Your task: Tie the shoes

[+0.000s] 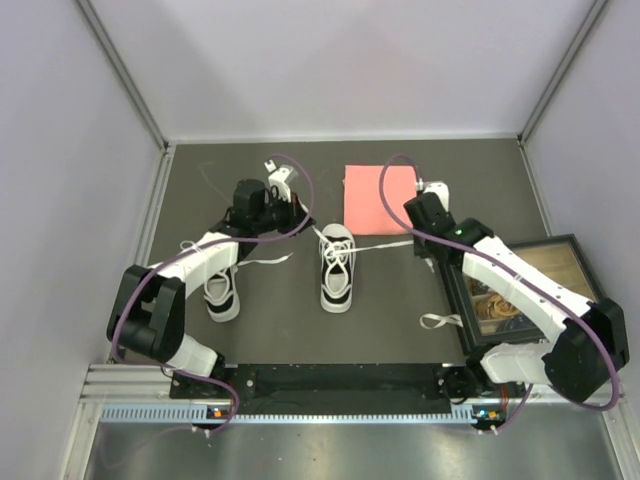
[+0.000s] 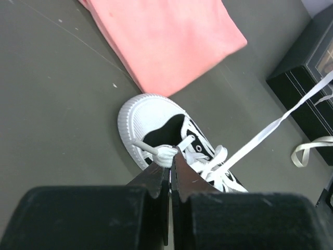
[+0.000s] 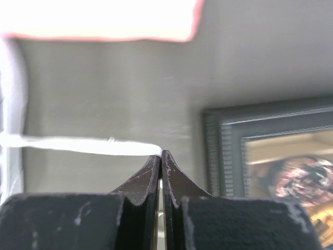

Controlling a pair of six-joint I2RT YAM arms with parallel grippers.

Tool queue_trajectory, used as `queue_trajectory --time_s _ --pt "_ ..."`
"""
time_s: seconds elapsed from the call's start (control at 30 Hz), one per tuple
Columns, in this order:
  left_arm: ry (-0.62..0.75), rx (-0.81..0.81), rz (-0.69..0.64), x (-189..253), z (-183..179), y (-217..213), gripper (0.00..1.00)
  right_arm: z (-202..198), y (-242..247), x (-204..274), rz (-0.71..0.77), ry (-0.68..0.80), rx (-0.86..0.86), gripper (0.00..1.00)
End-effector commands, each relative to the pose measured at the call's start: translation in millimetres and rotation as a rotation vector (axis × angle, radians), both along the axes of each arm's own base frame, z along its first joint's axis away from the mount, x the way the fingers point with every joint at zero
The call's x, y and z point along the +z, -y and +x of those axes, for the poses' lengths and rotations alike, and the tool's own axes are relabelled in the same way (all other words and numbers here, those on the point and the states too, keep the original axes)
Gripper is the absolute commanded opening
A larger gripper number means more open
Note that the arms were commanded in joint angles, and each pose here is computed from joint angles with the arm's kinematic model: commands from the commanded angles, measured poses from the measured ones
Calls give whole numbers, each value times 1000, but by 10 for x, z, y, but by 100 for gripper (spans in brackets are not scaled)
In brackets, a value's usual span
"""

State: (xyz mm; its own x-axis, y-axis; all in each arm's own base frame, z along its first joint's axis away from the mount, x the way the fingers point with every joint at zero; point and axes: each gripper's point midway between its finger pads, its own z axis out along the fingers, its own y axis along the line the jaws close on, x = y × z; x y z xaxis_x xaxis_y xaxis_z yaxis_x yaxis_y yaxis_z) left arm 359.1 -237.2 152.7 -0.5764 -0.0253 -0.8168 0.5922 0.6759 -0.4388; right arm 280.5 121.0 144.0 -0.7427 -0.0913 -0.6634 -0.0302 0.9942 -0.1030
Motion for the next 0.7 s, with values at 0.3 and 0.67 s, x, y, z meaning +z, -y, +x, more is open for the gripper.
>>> queue_trajectory --time_s 0.3,0.67 --pt "130 182 81 323 306 -596 0 -40 538 79 -52 17 -208 0" --pt "149 303 248 271 178 -1325 0 -165 533 -102 -47 -30 -184 0"
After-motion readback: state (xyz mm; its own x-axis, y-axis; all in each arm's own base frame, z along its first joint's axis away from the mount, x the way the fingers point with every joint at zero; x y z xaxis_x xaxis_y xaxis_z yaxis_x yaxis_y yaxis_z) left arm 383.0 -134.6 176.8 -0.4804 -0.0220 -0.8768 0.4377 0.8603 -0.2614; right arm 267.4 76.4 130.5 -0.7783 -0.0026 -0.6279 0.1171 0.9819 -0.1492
